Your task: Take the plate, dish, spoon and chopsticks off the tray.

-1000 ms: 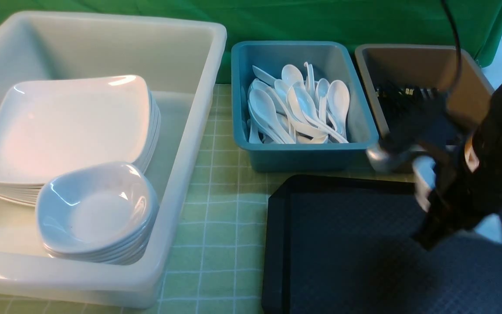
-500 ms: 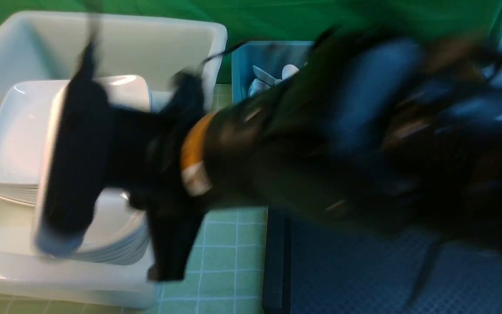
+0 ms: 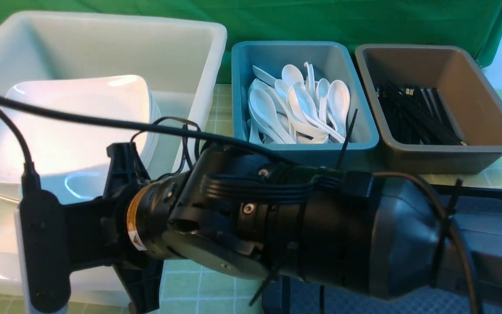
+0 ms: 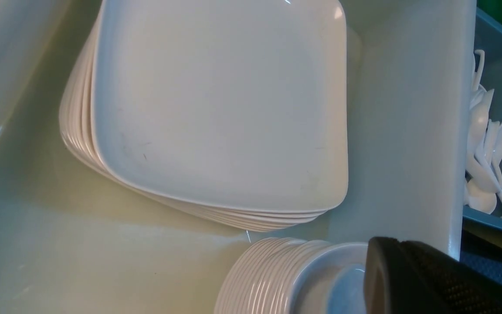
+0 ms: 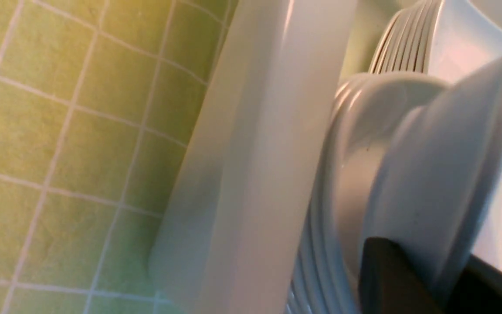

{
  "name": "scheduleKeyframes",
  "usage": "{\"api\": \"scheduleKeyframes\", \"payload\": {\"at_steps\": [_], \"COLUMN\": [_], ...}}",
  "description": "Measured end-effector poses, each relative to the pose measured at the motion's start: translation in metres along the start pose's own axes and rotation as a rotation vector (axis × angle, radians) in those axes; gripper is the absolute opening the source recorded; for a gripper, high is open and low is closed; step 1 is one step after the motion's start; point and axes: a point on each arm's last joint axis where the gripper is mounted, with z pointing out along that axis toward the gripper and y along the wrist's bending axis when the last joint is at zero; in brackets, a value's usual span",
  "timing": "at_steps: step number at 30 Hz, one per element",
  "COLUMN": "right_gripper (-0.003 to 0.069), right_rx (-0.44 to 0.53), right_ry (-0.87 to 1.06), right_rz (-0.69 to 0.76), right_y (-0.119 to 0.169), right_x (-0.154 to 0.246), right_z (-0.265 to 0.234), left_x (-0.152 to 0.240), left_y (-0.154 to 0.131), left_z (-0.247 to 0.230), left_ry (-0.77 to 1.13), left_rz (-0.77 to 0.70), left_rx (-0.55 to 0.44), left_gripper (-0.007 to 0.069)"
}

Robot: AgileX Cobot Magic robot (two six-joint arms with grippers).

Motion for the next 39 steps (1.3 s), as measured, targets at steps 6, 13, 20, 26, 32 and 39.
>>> {"api": "scheduleKeyframes", "payload": {"at_steps": [6,13,20,26,32,39], "right_gripper": [0.0287,0.0348,0.012,0.001,0.0008,0.0008], "right_rx": [-0.006,0.048,0.103,0.105,0.207,0.365], "right_ry": [0.005,-0.037,-0.039,0.034,0.187,-0.067], "right_rz": [-0.002,-0.007,0.105,0.284,0.46,0.724], "right_y": [0.003,-0.012,-0.036,-0.039,-0.037,-0.014], "right_x": [0.002,-0.008,-0.013,0.002,0.034,0.077], "right_z": [0.007,-0.027,-0.12,-0.198,-0.275,-0.401], "left_x": [0.0,0.0,0.001,0.001,0.0,0.0], "left_y": [0.0,0.0,0.004,0.004,-0.001,-0.001], "left_z": [0.0,0.0,0.0,0.0,0.0,0.0], "left_ry": [0.0,0.002,0.014,0.012,-0.002,-0.002], "left_rz": [0.0,0.002,0.019,0.015,-0.001,-0.002], "left_rx": [-0.001,-0.005,-0.048,-0.039,0.006,0.007], "left_gripper": [0.0,0.0,0.0,0.0,0.0,0.0]}}
